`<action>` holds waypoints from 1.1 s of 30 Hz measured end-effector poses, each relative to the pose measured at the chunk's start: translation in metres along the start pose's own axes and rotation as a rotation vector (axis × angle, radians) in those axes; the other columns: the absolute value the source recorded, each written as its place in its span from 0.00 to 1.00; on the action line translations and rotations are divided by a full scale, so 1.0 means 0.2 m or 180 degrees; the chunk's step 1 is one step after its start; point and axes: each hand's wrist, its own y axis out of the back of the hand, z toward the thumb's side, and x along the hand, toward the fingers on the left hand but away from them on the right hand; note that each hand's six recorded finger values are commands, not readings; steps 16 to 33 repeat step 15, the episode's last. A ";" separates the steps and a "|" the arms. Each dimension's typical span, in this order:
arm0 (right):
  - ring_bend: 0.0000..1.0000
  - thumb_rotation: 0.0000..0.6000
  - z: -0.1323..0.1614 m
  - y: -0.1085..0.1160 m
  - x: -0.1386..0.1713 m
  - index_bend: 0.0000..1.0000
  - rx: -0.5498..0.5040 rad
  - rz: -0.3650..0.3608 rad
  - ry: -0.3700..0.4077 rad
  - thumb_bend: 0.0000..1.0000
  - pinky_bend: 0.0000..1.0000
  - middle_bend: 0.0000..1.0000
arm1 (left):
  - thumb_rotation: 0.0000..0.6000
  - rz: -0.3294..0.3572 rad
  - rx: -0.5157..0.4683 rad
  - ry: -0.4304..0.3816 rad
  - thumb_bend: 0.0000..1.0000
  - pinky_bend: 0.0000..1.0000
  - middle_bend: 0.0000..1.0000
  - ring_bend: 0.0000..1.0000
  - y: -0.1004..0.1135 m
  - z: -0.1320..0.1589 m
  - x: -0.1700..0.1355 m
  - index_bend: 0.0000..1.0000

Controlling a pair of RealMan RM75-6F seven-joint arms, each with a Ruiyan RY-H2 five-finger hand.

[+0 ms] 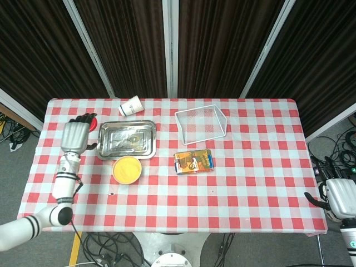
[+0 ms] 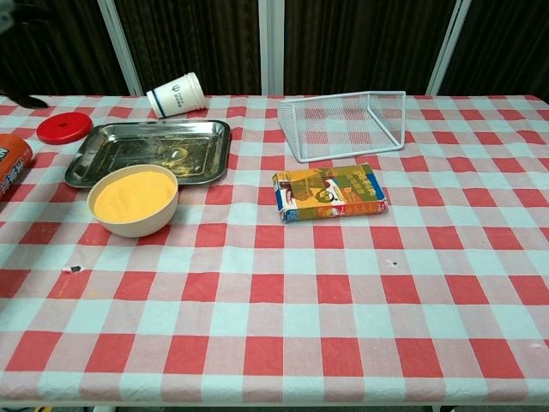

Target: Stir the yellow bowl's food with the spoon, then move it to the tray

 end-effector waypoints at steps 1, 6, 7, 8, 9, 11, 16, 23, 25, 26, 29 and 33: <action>0.00 1.00 0.01 0.00 0.00 0.05 -0.0005 0.0012 0.0015 0.15 0.15 0.13 | 1.00 0.0037 -0.0004 0.0002 0.12 0.33 0.31 0.27 0.01 -0.05 -0.05 0.23; 0.00 1.00 0.04 -0.03 -0.02 0.00 -0.0010 0.0049 0.0069 0.17 0.12 0.09 | 1.00 0.0054 0.0056 0.0049 0.12 0.29 0.30 0.25 0.04 -0.30 -0.35 0.23; 0.00 1.00 0.04 -0.03 -0.02 0.00 -0.0017 0.0045 0.0076 0.17 0.12 0.08 | 1.00 0.0048 0.0068 0.0075 0.12 0.28 0.30 0.25 0.03 -0.33 -0.39 0.23; 0.00 1.00 0.04 -0.03 -0.02 0.00 -0.0024 0.0034 0.0078 0.17 0.12 0.08 | 1.00 0.0040 0.0079 0.0095 0.12 0.27 0.30 0.25 0.03 -0.36 -0.44 0.23; 0.00 1.00 0.05 -0.03 -0.02 0.00 -0.0033 0.0019 0.0078 0.17 0.12 0.08 | 1.00 0.0028 0.0091 0.0108 0.12 0.26 0.30 0.25 0.03 -0.39 -0.50 0.23; 0.00 1.00 0.05 -0.04 -0.01 0.00 -0.0059 -0.0024 0.0061 0.17 0.12 0.08 | 1.00 -0.0001 0.0075 0.0124 0.12 0.26 0.30 0.25 0.02 -0.41 -0.59 0.23; 0.00 1.00 0.04 -0.04 -0.01 0.00 -0.0072 -0.0075 -0.0013 0.17 0.12 0.08 | 1.00 0.0001 -0.0009 0.0196 0.12 0.26 0.30 0.25 0.03 -0.44 -0.76 0.23; 0.00 1.00 0.04 -0.04 -0.01 0.00 -0.0072 -0.0075 -0.0013 0.17 0.12 0.08 | 1.00 0.0001 -0.0009 0.0196 0.12 0.26 0.30 0.25 0.03 -0.44 -0.76 0.23; 0.00 1.00 0.04 -0.04 -0.01 0.00 -0.0072 -0.0075 -0.0013 0.17 0.12 0.08 | 1.00 0.0001 -0.0009 0.0196 0.12 0.26 0.30 0.25 0.03 -0.44 -0.76 0.23; 0.00 1.00 0.04 -0.04 -0.01 0.00 -0.0072 -0.0075 -0.0013 0.17 0.12 0.08 | 1.00 0.0001 -0.0009 0.0196 0.12 0.26 0.30 0.25 0.03 -0.44 -0.76 0.23; 0.00 1.00 0.04 -0.04 -0.01 0.00 -0.0072 -0.0075 -0.0013 0.17 0.12 0.08 | 1.00 0.0001 -0.0009 0.0196 0.12 0.26 0.30 0.25 0.03 -0.44 -0.76 0.23; 0.00 1.00 0.04 -0.04 -0.01 0.00 -0.0072 -0.0075 -0.0013 0.17 0.12 0.08 | 1.00 0.0001 -0.0009 0.0196 0.12 0.26 0.30 0.25 0.03 -0.44 -0.76 0.23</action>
